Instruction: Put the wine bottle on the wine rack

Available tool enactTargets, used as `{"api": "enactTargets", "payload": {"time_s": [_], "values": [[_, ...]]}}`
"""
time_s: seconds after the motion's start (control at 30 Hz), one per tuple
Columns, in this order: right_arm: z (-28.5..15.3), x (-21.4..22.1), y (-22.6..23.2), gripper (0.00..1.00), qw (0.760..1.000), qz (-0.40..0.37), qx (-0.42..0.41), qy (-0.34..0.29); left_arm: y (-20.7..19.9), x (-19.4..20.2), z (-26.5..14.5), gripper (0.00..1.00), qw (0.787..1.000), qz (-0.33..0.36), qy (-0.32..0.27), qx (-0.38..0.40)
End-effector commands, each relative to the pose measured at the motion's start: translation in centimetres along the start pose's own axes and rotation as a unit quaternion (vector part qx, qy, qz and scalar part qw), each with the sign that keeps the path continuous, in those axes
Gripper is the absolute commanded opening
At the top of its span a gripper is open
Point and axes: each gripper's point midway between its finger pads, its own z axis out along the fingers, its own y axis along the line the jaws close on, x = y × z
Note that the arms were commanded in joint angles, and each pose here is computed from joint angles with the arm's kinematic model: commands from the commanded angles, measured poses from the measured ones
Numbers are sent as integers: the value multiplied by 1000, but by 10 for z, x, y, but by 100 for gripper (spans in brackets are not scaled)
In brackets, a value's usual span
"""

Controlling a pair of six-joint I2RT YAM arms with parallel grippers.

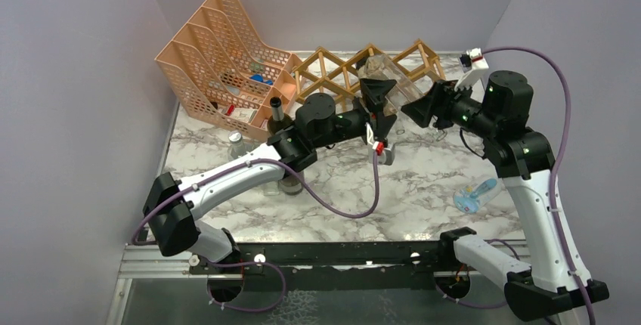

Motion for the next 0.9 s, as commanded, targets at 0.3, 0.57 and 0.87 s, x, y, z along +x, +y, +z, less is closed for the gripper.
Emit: {"api": "enactTargets", "payload": {"time_s": [0.3, 0.57, 0.87], "values": [[22, -34, 12, 1, 996, 9, -42, -73, 86, -35, -92, 98, 955, -219, 19, -201], [52, -7, 32, 1, 998, -4, -47, -39, 135, -16, -159, 96, 826, -404, 59, -387], [90, 53, 46, 1, 999, -27, -14, 19, 128, -6, -193, 96, 774, -464, 111, -416]]}}
